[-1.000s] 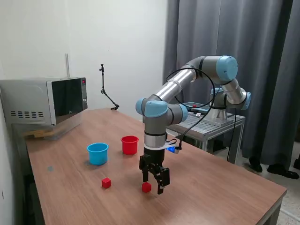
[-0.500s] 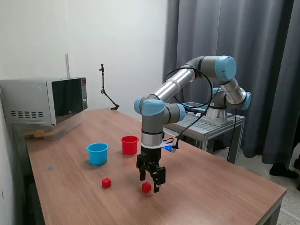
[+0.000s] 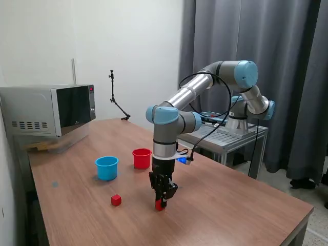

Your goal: Place red objects in the red bin, and blue objects in the blue bin.

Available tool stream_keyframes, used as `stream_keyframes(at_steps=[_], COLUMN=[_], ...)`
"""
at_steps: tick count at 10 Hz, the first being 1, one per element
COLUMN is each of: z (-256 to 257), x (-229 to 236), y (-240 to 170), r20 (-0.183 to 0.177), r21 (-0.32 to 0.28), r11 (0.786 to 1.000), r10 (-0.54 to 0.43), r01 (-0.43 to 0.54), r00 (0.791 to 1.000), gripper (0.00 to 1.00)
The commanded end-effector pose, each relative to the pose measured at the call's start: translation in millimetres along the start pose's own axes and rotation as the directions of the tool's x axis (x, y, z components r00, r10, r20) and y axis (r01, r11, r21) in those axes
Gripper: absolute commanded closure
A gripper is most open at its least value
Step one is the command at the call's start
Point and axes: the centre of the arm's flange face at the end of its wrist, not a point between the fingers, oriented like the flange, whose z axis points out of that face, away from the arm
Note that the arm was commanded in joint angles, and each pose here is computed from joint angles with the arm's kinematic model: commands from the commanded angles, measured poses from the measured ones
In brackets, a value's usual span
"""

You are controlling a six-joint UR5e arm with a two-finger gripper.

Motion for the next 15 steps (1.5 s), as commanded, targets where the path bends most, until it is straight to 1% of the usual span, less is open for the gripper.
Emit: stream_keyframes(at_steps=[1,7,10,12,14,15], z=[-6.2,-37.6,-58.9,-70.8,-84.5,-91.1], x=[-0.1,0.9,2.3,-8.6,-19.1,-20.4], y=[0.2,-1.4,0.1,1.5,2.1,1.0], r20=[0.000,-0.002,-0.008,-0.003,0.046,0.049], r21=[-0.003,-0.025,-0.049,-0.033,-0.033,-0.027], r11=[1.000,1.000,0.999,0.999,0.999,0.999], r10=[-0.004,-0.006,-0.005,0.012,0.023,0.024], r01=[0.004,0.006,0.004,-0.012,-0.021,-0.023], r00=[1.000,1.000,1.000,1.000,0.999,0.999], gripper=[1.00,1.00,1.00,1.00,1.00,1.00])
